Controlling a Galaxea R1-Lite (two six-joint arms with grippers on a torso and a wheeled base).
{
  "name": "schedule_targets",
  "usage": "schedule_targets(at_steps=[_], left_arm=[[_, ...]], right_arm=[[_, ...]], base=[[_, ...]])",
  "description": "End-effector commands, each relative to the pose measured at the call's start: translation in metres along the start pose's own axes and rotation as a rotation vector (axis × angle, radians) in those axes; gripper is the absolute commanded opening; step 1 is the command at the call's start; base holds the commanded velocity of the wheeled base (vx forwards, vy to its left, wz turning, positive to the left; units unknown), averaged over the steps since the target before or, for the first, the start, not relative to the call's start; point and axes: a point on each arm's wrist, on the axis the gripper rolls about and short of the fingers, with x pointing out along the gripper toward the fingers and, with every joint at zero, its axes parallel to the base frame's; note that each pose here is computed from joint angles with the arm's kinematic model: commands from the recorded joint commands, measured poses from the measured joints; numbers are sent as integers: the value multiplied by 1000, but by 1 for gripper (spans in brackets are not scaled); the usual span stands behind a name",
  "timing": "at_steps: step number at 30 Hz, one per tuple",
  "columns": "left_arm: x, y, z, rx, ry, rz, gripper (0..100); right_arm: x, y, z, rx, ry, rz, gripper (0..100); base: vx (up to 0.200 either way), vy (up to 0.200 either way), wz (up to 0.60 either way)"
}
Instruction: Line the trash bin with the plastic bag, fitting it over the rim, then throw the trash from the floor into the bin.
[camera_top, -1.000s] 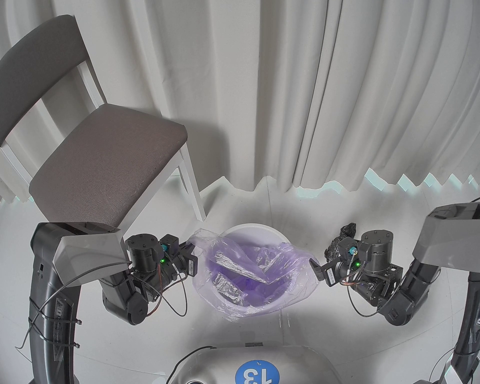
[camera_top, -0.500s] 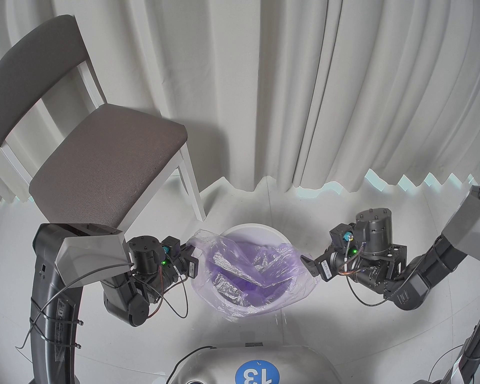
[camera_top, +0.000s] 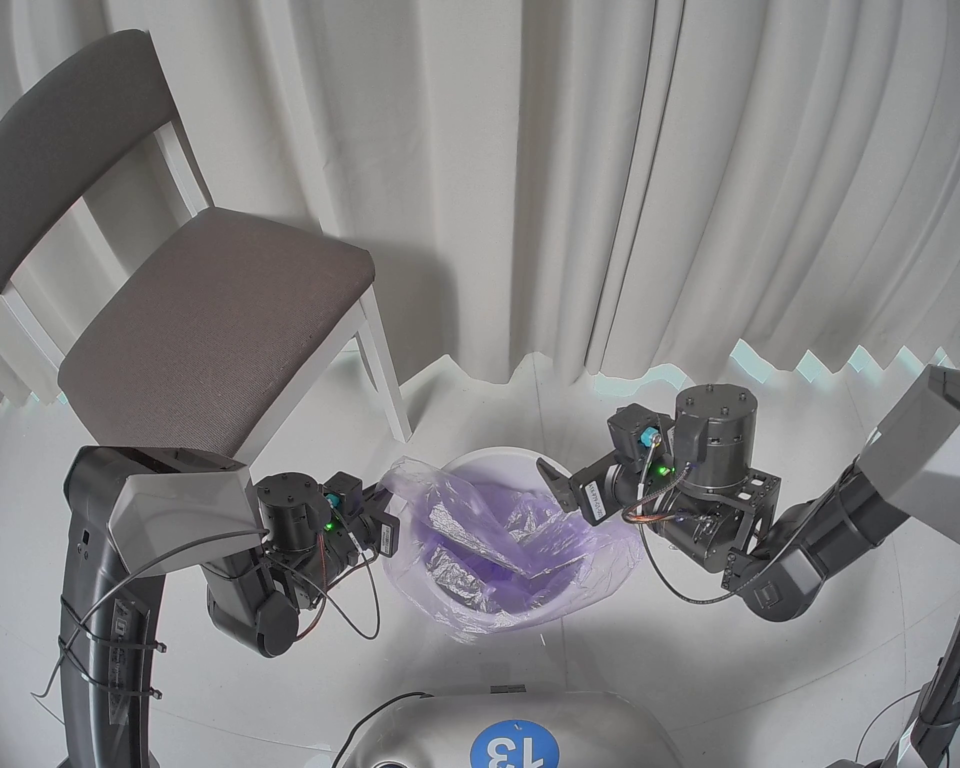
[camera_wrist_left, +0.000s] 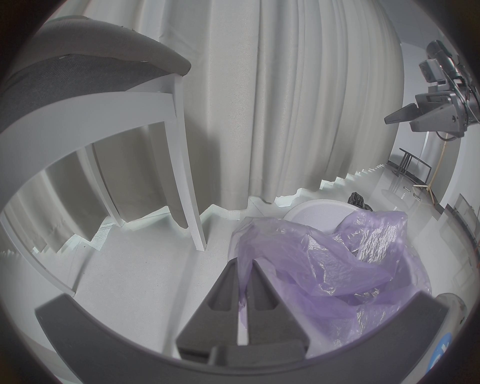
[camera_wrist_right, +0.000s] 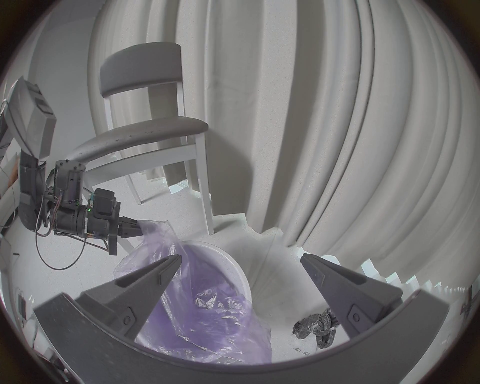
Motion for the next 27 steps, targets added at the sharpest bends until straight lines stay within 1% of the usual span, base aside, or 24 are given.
schedule_targets(at_steps=[1, 2, 3, 4, 5, 8, 10, 11, 12, 16, 19, 23, 25, 26, 27], left_arm=[[2, 3, -4, -2, 6, 11, 0], [1, 6, -5, -3, 8, 17, 0], [1, 5, -5, -3, 10, 17, 0], [-1, 7, -6, -3, 20, 20, 0], [-1, 7, -6, -3, 20, 20, 0], [0, 8, -10, -4, 35, 21, 0], [0, 8, -13, -2, 45, 21, 0], [1, 9, -14, -1, 45, 24, 0], [2, 11, -16, 5, 49, 29, 100], [0, 14, -19, 18, 58, 35, 100], [0, 15, -19, 20, 58, 33, 100], [-2, 19, -22, 22, 66, 36, 100], [-3, 21, -23, 33, 70, 40, 100], [-4, 26, -25, 65, 74, 50, 100], [-4, 25, -25, 73, 76, 49, 100]], right_arm=[[5, 22, -23, -124, 151, 150, 100], [6, 26, -22, -143, 177, 201, 100], [6, 26, -22, -145, 181, 204, 100], [7, 32, -19, -167, 226, 243, 100], [7, 33, -18, -171, 232, 248, 100], [10, 40, -17, -234, 333, 299, 100], [10, 41, -19, -275, 371, 319, 100], [11, 42, -20, -289, 374, 323, 100], [13, 43, -21, -307, 376, 328, 100], [19, 52, -30, -352, 389, 342, 100], [26, 60, -31, -358, 377, 348, 100], [34, 65, -31, -363, 364, 331, 100], [38, 67, -33, -365, 362, 326, 100], [46, 67, -36, -374, 357, 321, 100], [49, 67, -38, -381, 361, 319, 100]], base=[[0, 0, 0], [0, 0, 0], [0, 0, 0], [0, 0, 0], [0, 0, 0], [0, 0, 0], [0, 0, 0], [0, 0, 0], [0, 0, 0], [0, 0, 0], [0, 0, 0], [0, 0, 0], [0, 0, 0], [0, 0, 0], [0, 0, 0]])
